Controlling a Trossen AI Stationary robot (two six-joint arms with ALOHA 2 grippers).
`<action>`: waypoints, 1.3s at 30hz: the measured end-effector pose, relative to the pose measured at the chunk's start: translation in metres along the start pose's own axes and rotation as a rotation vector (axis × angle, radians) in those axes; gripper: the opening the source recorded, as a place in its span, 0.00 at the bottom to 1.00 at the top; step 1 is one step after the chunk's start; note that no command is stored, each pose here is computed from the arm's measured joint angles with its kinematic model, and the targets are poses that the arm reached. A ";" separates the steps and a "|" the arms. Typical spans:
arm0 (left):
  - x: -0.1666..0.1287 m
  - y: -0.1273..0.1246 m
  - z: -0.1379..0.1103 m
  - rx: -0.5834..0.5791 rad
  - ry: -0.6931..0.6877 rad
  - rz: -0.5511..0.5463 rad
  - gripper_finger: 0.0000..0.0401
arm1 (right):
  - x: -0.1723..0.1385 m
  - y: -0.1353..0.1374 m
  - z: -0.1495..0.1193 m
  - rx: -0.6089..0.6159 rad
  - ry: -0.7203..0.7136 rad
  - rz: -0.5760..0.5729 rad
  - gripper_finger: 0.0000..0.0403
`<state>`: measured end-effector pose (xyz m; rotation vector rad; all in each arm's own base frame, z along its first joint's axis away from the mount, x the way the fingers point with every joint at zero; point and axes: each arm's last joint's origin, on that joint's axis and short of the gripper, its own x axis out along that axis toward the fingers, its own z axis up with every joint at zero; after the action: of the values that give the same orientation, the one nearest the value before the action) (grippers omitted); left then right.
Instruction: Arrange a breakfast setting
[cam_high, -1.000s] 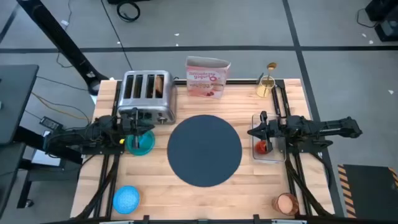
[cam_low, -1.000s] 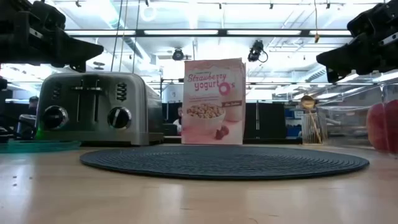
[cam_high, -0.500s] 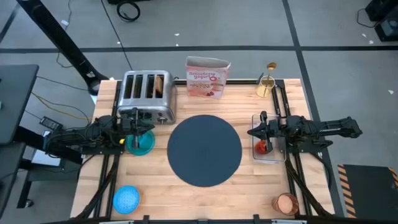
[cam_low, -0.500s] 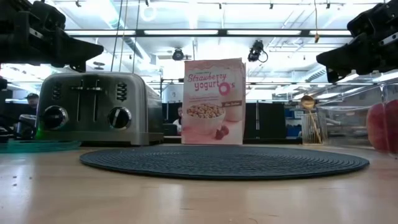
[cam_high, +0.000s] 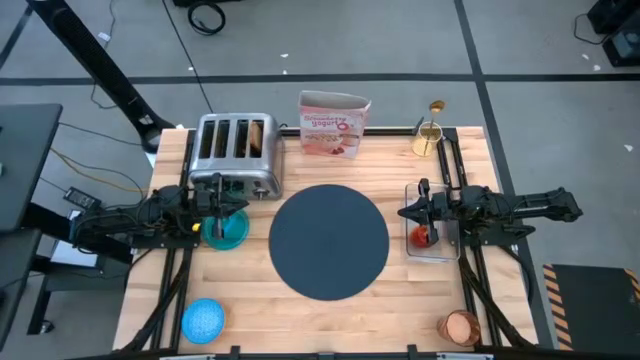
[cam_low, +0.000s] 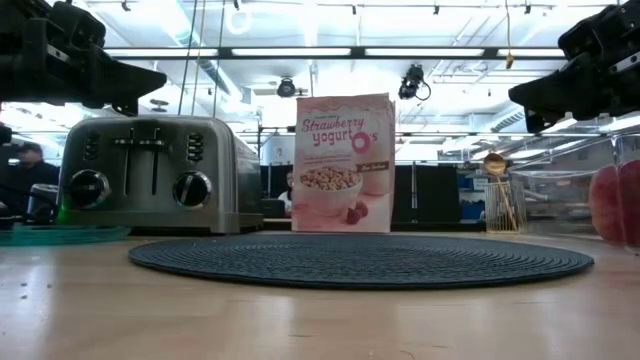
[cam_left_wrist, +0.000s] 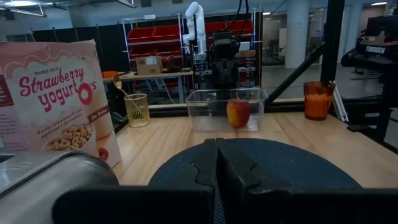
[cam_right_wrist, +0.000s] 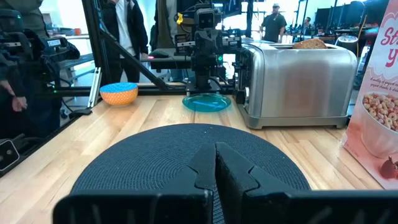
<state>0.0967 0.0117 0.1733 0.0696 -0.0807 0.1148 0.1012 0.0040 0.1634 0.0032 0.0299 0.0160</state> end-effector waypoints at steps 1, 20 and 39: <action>0.000 0.000 0.000 0.000 0.000 0.000 0.03 | 0.000 0.000 0.000 0.000 0.000 0.000 0.03; 0.000 0.000 0.000 0.000 -0.001 0.001 0.03 | 0.000 0.000 0.000 0.000 0.000 0.000 0.03; -0.001 0.001 0.012 -0.261 -0.127 -0.009 0.03 | 0.000 0.000 0.000 0.000 0.000 0.000 0.03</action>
<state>0.0949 0.0116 0.1855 -0.1836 -0.2218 0.0903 0.1012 0.0040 0.1633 0.0035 0.0303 0.0163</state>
